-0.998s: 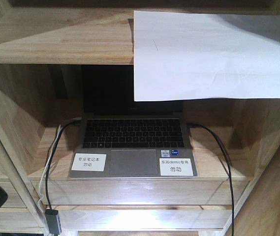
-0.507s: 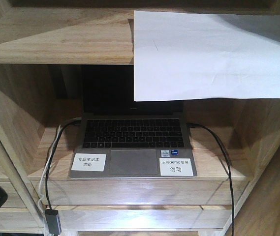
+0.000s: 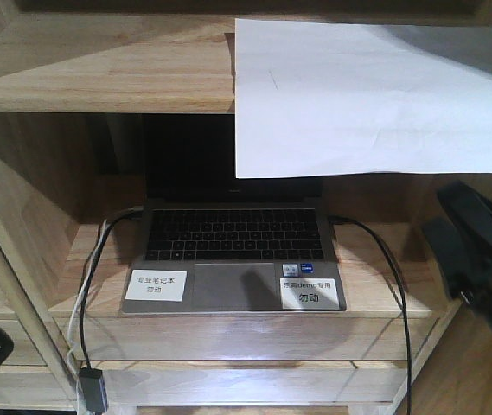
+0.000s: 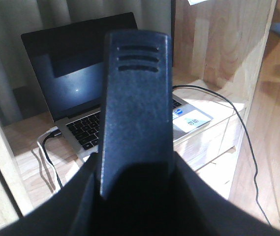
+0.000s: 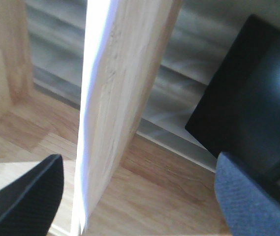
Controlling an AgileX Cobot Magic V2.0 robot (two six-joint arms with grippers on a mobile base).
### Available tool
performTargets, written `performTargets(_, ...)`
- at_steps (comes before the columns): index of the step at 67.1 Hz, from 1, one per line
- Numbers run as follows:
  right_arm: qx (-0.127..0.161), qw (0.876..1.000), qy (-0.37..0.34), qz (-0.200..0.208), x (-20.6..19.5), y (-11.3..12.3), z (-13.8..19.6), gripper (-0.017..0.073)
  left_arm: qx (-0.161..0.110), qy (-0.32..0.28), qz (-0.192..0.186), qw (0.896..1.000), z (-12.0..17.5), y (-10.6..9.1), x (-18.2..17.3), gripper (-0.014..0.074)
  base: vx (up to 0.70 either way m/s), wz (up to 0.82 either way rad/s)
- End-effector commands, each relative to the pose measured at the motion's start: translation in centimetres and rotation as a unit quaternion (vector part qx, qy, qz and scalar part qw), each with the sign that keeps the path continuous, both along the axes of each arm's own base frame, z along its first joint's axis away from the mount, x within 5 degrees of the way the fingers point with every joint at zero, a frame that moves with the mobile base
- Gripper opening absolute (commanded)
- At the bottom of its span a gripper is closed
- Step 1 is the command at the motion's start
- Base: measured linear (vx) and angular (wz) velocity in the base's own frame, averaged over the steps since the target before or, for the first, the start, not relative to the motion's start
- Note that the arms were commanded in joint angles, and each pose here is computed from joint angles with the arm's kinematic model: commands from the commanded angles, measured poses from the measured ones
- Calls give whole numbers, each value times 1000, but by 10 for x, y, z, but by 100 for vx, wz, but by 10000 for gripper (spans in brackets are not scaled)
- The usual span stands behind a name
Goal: Grab stapler and paper to desk for stapling
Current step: 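Reach the right gripper to the white paper edge and pinch it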
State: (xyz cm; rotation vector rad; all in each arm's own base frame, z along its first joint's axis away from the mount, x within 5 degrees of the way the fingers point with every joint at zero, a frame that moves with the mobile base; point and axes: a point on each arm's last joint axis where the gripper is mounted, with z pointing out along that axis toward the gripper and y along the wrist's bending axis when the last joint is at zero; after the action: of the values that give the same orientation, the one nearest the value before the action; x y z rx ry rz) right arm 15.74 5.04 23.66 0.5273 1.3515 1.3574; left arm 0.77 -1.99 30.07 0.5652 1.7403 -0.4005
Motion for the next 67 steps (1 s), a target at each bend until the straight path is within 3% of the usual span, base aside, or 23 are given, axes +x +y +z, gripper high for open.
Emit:
performTargets(1,20,994,-106,22,8,5,30,585,-46,-51,6,998,19,0,1,-6,0,0)
performTargets(26,23,990,-138,24,41,11,55,580,-46,-51,6,998,19,0,1,-6,0,0)
performTargets(36,29,987,-156,20,48,12,66,533,-46,-51,6,998,19,0,1,-6,0,0)
performTargets(47,42,987,-154,17,49,11,68,364,-46,-51,6,998,19,0,1,-6,0,0)
performTargets(59,62,986,-153,29,46,11,70,-19,-46,-51,6,998,19,0,1,-6,0,0)
performTargets(67,61,985,-160,31,38,10,72,-12,-46,-51,6,998,19,0,1,-6,0,0)
